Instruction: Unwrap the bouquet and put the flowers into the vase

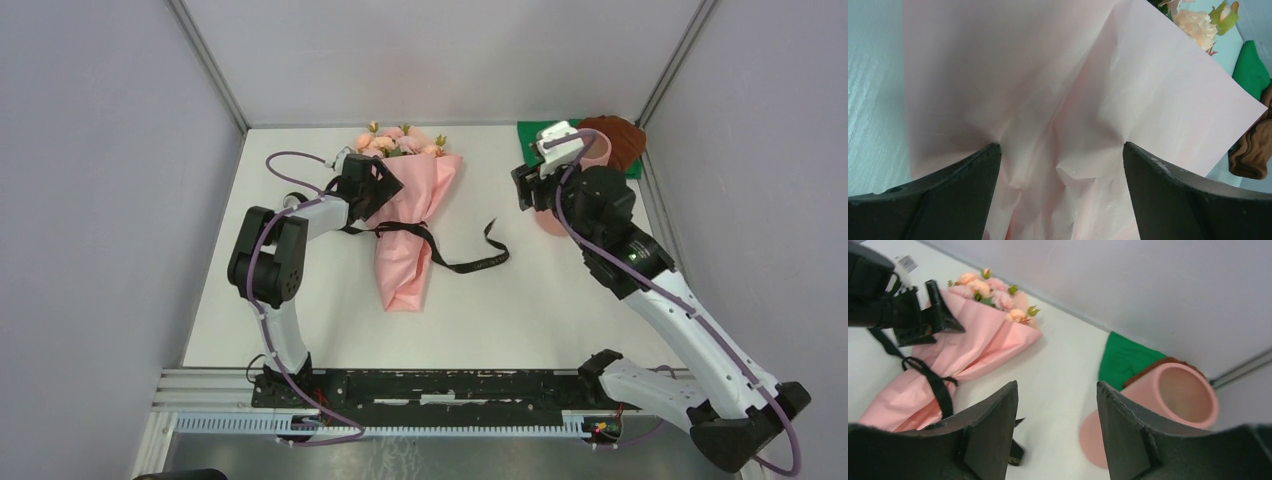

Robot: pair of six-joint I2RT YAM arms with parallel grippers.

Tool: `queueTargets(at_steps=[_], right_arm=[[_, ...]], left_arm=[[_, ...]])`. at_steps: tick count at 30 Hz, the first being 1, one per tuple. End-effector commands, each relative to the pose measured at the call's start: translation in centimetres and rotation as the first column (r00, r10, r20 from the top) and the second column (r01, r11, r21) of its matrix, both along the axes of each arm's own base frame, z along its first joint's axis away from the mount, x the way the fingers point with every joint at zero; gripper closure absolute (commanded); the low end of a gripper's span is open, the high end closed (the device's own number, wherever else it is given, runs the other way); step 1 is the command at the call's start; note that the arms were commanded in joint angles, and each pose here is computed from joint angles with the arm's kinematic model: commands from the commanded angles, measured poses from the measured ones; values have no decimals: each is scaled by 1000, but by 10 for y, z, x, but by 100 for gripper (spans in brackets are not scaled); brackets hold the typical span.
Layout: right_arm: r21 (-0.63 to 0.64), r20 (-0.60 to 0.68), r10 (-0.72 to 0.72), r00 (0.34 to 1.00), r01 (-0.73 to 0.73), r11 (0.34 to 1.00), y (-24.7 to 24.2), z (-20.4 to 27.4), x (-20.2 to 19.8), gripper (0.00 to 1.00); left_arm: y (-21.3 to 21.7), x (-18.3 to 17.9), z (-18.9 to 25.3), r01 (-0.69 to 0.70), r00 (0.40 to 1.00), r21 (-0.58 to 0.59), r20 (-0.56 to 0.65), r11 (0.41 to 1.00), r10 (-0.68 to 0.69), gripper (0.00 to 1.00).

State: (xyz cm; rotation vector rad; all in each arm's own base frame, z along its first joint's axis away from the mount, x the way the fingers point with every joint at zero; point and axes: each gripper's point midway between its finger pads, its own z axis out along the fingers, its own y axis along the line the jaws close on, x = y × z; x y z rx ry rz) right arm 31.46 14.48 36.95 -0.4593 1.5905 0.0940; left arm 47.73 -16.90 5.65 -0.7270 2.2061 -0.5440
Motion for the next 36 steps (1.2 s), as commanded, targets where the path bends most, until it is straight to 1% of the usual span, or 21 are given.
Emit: queueTargets(at_steps=[1,8,11,15,17,22,26,28,36], right_arm=[[37,-64,180,982,-177,983,47,-31,4,35],[0,-214,283,935,-289,957,112,-107,24,38],[-6,-264,275,925,-286,958,128,-140,42,40],[-6,-342,314,886,-336,942,154,-172,57,42],[11,-343,338,876,-356,935,167,-179,63,42],[6,-398,362,843,-392,920,189,-207,68,43],[-5,-419,398,816,-440,898,217,-217,67,42],[-18,-458,392,798,-449,893,223,-232,65,42],[-24,-507,378,774,-452,892,224,-261,62,44]], left_arm=[[2,9,5,19,999,32,30,999,-20,3],[-1,5,31,42,996,12,79,999,-43,3],[-2,2,43,57,994,3,98,998,-57,3],[-1,-4,53,52,993,-8,111,999,-51,3],[3,-7,63,38,991,-10,130,999,-36,3],[11,-16,80,7,987,-4,159,1000,-6,3],[13,-21,77,2,987,-10,164,1000,0,3],[14,-22,73,8,988,9,152,1000,-10,3],[21,-31,73,15,987,18,157,1000,-17,3]])
